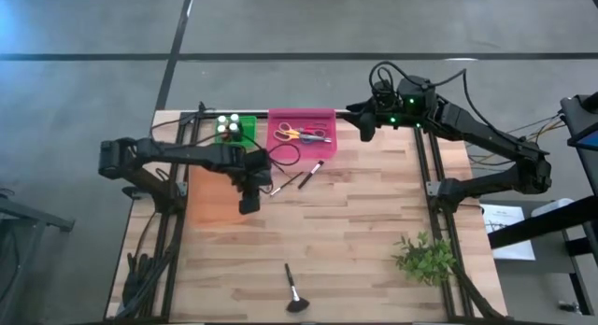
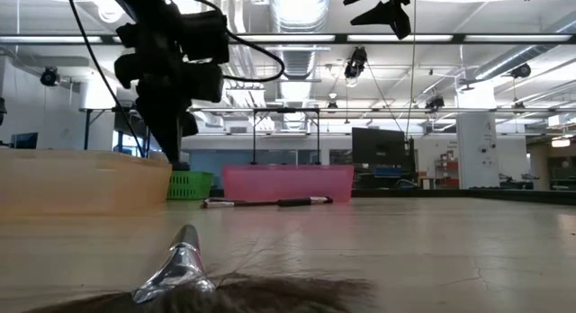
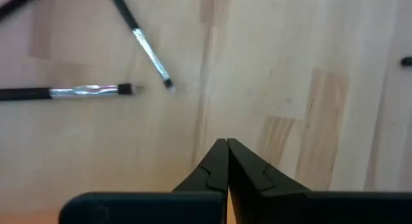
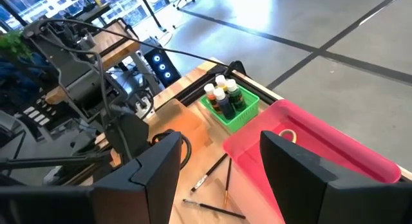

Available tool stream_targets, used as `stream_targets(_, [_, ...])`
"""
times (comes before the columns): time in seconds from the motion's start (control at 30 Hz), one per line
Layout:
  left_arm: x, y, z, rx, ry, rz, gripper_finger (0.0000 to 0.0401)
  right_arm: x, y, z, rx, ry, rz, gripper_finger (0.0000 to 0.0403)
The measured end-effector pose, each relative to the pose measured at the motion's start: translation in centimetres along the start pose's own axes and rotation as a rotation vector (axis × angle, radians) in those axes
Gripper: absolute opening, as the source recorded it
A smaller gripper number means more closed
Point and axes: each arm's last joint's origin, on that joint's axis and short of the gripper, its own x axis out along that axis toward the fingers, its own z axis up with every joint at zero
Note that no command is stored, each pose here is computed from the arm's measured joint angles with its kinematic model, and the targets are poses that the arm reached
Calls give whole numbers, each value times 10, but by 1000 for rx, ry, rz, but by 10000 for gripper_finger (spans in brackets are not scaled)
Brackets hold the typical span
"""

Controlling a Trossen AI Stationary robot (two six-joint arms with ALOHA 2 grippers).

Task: Pick & Place Paint Supplies
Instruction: Put the black paintbrush into the orange bin

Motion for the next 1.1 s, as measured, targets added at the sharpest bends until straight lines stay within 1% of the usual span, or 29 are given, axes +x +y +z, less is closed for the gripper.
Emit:
stream_targets(0.3, [9, 1, -17, -28, 100, -22, 7, 0, 0, 0, -15, 0, 1, 207])
stream_targets(0.67, [9, -1, -21, -52, 145, -61, 7, 0, 0, 0, -33, 0, 2, 207])
stream_targets(0.9, [11, -10, -24, -32, 175, -117, 6, 0, 0, 0, -40, 1, 2, 207])
stream_targets(1.1, [14, -22, -27, 3, 202, -128, 6, 0, 0, 0, -44, 1, 2, 207])
